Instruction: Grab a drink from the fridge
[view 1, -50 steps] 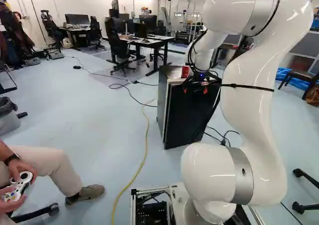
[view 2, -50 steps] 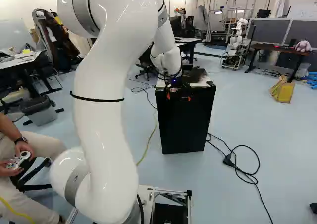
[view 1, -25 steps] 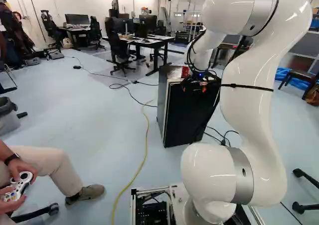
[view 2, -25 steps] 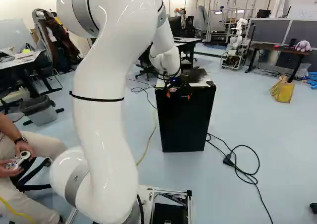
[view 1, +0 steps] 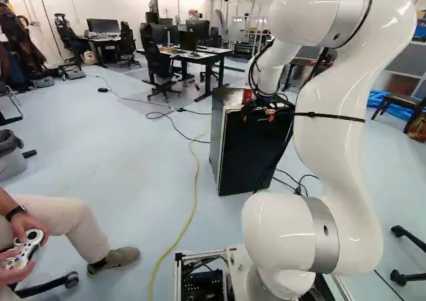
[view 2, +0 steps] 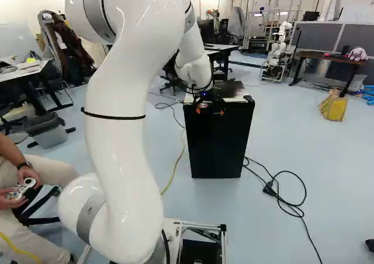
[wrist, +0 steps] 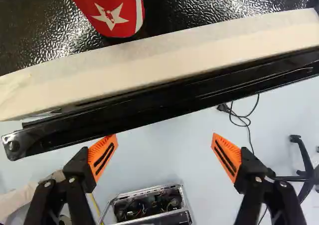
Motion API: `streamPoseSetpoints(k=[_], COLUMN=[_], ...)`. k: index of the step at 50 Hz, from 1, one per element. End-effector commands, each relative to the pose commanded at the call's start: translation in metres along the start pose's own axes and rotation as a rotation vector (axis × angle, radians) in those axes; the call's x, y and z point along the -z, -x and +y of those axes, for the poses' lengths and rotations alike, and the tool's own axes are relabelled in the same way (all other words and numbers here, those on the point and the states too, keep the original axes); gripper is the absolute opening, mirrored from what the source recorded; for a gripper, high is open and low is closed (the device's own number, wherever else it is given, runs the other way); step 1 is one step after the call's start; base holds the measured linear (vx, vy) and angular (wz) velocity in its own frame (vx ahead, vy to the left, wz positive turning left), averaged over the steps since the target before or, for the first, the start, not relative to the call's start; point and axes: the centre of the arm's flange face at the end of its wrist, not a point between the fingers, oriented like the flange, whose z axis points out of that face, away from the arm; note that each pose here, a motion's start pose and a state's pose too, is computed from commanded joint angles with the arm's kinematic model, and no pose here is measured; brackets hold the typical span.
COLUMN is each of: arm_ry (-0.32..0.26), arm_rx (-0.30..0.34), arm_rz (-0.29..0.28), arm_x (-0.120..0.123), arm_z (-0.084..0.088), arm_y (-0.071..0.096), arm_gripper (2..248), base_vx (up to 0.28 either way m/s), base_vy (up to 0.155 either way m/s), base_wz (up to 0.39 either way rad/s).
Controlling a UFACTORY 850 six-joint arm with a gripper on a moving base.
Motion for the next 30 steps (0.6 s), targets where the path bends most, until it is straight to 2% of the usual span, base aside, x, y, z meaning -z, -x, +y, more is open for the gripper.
streamPoseSetpoints(k=[30], arm_ry=[-0.002], arm_rx=[0.006], arm_rz=[0.037], arm_x=[0.0006], arm_z=[-0.0037], arm_y=[-0.0027], arm_gripper=[247], base_vx=[0.0], base_vy=[0.0], base_wz=[0.0])
